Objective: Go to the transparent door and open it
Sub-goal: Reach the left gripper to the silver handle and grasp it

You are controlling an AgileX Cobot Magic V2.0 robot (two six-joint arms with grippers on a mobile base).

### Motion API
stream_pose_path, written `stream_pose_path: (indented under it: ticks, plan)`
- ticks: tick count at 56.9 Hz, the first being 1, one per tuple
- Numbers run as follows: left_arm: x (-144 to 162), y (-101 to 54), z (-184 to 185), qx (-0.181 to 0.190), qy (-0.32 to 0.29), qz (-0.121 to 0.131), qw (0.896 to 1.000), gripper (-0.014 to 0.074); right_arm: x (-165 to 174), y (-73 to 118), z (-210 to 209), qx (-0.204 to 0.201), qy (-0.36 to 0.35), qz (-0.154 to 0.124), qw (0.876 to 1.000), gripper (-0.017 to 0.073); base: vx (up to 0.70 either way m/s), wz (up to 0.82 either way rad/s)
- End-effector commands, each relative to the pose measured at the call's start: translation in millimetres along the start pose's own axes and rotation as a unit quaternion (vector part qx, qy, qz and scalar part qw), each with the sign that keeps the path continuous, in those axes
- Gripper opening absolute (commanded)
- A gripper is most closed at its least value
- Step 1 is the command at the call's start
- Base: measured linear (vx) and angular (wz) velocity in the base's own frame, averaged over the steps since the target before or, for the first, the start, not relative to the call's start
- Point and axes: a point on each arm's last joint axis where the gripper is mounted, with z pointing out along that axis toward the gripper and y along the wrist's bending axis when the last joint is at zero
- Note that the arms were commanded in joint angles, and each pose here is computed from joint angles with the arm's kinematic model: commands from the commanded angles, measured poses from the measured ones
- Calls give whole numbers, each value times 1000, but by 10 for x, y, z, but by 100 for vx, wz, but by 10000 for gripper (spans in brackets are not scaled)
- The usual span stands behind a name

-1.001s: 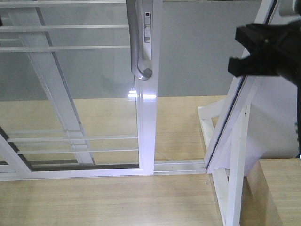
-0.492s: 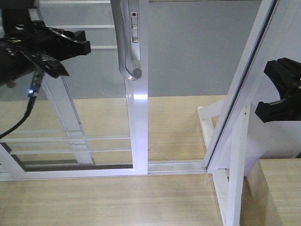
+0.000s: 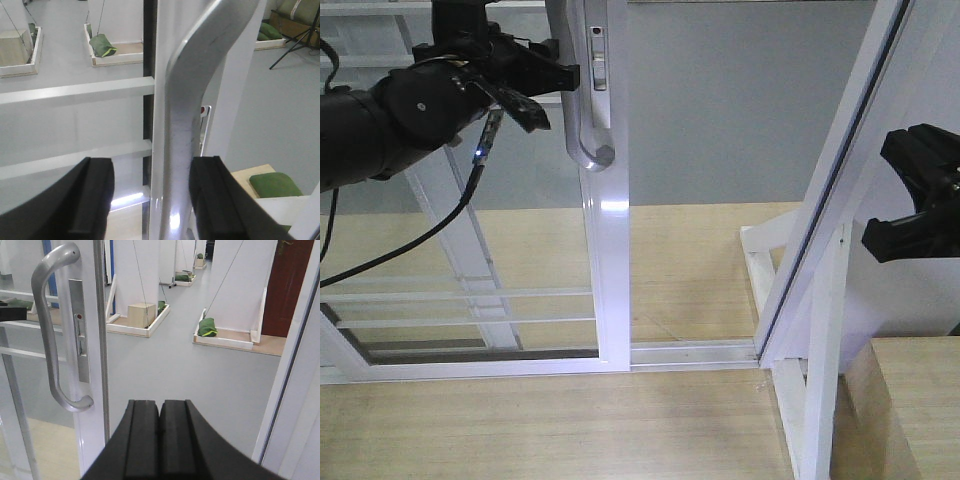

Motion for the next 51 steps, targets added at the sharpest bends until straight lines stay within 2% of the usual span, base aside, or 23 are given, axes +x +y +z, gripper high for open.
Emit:
stream_pose_path:
  ticks: [1, 17, 34, 38, 46, 49, 51]
  plan:
    - [-358, -8, -52, -12, -72, -3, 997, 471, -170, -52, -25, 25, -49, -9, 998, -5, 0, 0]
    - [-442, -45, 158, -11, -89, -22, 996, 471, -170, -52, -25, 25, -49, -10, 998, -5, 0, 0]
    - [-529, -80, 353, -11, -108, -25, 994, 445, -165, -48, -25, 23, -47, -12, 999, -5, 0, 0]
    - [-527, -81, 350, -10, -107, -25, 994, 385, -165, -48, -25, 23, -47, -12, 999, -5, 0, 0]
    - [-558, -81, 324, -9, -109, -22, 994, 142, -165, -48, -25, 23, -47, -12, 999, -5, 0, 0]
    - [-573, -83, 301, -7, -108, -20, 994, 21, -165, -48, -25, 23, -47, -12, 999, -5, 0, 0]
    - [-604, -84, 275, -5, -110, -19, 994, -10, -165, -48, -25, 23, -47, -12, 999, -5, 0, 0]
